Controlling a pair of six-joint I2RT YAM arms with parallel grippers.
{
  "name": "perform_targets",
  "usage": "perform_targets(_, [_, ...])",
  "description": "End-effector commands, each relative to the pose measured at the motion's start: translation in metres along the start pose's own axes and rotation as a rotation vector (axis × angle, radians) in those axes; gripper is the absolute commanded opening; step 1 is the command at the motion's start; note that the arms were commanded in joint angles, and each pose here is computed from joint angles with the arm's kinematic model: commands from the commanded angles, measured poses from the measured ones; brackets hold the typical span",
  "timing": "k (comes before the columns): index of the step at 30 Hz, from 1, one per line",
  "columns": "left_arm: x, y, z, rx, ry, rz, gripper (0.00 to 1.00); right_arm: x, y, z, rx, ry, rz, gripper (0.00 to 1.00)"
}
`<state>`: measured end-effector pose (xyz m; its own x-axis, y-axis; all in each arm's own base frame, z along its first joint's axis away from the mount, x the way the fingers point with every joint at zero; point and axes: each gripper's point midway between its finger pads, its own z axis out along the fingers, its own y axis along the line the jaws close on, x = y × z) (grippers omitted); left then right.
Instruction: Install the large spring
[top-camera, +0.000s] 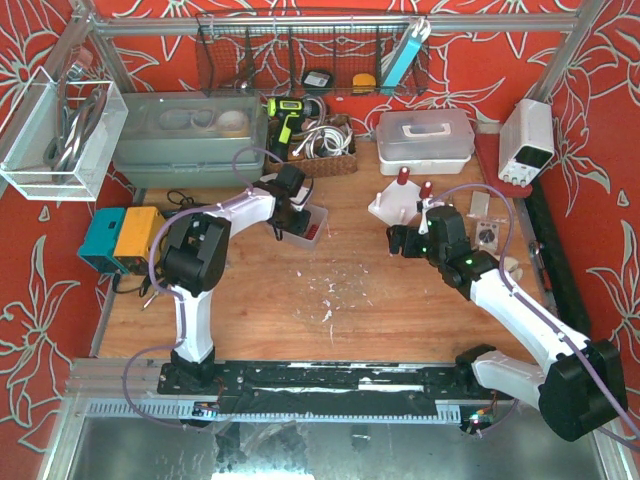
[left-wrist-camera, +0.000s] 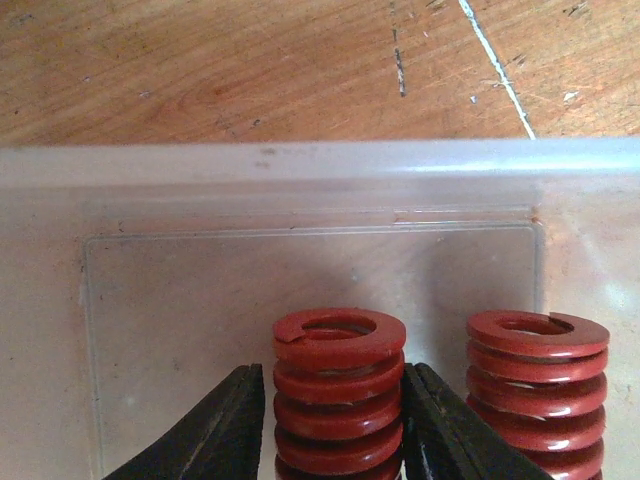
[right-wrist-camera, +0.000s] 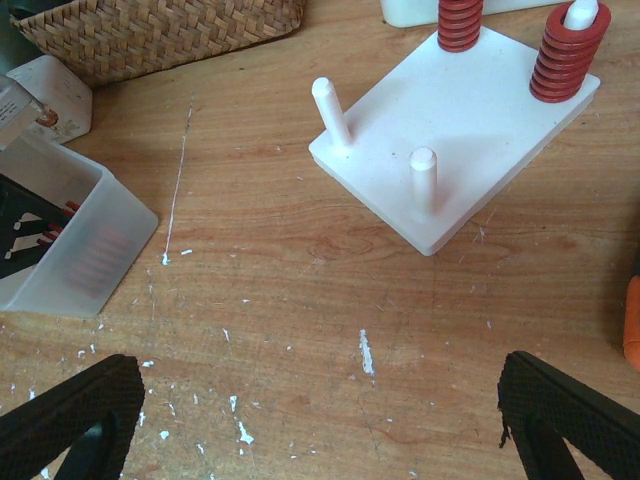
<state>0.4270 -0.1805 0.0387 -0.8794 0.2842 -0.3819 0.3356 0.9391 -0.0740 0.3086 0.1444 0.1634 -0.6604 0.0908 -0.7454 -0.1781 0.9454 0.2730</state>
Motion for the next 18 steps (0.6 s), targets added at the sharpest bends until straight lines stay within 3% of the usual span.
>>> perform_targets(1, [0.01, 0.0, 0.008, -0.007, 0.056, 0.017, 0.4, -0.002, -0.001, -0.002, 0.014, -0.014, -0.004, 0.97])
perform_targets(10, [-0.002, -0.003, 0.0, 0.006, 0.016, 0.023, 0.27, -0.004, -0.002, -0.005, 0.016, -0.028, -0.002, 0.97])
perform_targets(18, [-0.035, -0.015, -0.035, 0.045, -0.129, 0.034, 0.18, -0.005, -0.003, -0.006, 0.023, -0.031, -0.003, 0.97])
